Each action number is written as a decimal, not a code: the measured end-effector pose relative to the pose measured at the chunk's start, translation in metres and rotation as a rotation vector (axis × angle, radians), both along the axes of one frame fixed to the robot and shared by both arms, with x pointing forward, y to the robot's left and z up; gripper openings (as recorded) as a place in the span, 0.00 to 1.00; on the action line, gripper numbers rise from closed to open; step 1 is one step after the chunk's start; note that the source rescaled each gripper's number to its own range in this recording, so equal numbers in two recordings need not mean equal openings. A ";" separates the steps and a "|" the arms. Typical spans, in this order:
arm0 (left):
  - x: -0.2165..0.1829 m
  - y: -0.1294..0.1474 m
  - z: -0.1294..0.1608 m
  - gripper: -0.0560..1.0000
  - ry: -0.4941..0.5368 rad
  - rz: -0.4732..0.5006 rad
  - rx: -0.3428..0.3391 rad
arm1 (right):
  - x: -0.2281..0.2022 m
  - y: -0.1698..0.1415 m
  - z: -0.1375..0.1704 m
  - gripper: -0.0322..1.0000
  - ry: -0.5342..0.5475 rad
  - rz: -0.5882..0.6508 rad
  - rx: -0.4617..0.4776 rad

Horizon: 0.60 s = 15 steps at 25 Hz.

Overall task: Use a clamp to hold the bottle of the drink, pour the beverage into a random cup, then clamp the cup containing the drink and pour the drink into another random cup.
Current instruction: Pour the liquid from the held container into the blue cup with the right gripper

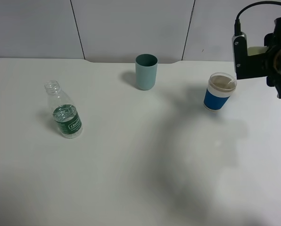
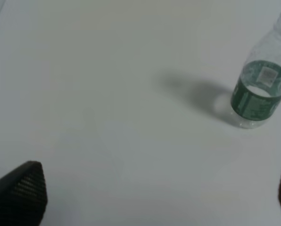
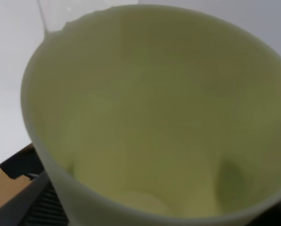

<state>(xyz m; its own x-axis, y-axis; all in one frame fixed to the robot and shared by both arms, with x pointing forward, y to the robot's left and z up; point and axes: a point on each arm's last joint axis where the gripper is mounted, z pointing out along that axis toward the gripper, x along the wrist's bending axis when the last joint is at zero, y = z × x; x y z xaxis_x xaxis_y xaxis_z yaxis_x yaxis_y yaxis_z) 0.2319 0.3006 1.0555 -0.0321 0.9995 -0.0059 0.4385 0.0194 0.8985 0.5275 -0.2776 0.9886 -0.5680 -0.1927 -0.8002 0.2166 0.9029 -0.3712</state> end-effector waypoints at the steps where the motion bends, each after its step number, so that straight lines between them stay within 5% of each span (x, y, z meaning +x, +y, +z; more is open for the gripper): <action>1: 0.000 0.000 0.000 1.00 0.000 0.000 0.000 | 0.000 0.000 0.000 0.06 0.005 0.007 -0.014; 15: 0.000 0.000 0.000 1.00 0.000 0.000 0.000 | 0.000 0.000 0.000 0.06 0.003 0.010 -0.018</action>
